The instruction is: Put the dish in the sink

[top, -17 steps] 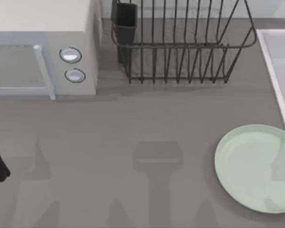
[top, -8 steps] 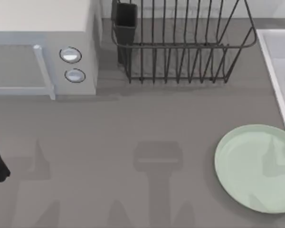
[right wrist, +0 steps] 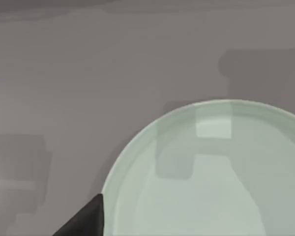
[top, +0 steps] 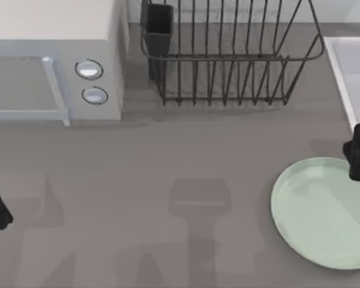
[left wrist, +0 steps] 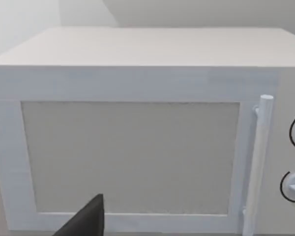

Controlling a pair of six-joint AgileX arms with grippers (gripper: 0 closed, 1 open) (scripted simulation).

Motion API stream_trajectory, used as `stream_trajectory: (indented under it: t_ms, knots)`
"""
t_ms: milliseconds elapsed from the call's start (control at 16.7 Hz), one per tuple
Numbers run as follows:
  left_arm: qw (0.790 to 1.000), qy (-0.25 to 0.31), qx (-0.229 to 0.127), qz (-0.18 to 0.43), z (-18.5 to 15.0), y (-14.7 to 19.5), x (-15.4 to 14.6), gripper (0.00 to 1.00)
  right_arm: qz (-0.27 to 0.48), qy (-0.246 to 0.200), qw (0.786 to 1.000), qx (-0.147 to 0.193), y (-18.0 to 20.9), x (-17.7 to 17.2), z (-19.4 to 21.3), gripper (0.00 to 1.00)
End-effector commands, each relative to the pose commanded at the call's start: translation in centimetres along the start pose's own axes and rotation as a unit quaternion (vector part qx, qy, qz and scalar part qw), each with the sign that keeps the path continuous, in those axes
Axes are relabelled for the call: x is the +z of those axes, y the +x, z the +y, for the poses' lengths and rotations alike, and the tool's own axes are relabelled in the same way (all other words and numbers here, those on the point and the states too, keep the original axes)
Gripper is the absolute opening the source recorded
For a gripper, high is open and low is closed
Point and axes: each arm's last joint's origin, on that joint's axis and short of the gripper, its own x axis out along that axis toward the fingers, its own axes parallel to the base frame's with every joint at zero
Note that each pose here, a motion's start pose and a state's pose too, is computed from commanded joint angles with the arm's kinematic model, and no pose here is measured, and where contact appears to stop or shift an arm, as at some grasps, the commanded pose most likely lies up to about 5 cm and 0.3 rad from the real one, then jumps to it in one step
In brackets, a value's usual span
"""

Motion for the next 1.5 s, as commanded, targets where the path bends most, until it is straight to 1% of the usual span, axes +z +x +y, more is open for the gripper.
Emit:
stream_trajectory:
  t_ms: [120,300,480,600,780,1140,1260,1500]
  knots:
    - [1.0,0.0,0.0,0.0,0.0,0.0,0.0,1.0,0.089,0.007,0.996,-0.012,2.2,1.8,2.1,1.0]
    - [1.0,0.0,0.0,0.0,0.0,0.0,0.0,1.0,0.205,0.01,0.978,-0.044,6.3,3.4,5.3,1.0]
    - [1.0,0.0,0.0,0.0,0.0,0.0,0.0,1.0,0.29,0.007,0.954,-0.08,10.1,3.5,8.0,1.0]
    - [1.0,0.0,0.0,0.0,0.0,0.0,0.0,1.0,0.326,0.005,0.94,-0.099,11.8,3.3,9.4,1.0]
    - [1.0,0.0,0.0,0.0,0.0,0.0,0.0,1.0,0.349,0.002,0.93,-0.114,13.0,3.0,10.3,1.0]
    - [1.0,0.0,0.0,0.0,0.0,0.0,0.0,1.0,0.349,0.004,0.93,-0.114,13.1,3.0,10.1,1.0]
    - [1.0,0.0,0.0,0.0,0.0,0.0,0.0,1.0,0.351,0.004,0.929,-0.115,14.0,2.3,10.0,1.0]
    - [1.0,0.0,0.0,0.0,0.0,0.0,0.0,1.0,0.347,0.003,0.931,-0.112,17.3,-0.2,9.3,1.0]
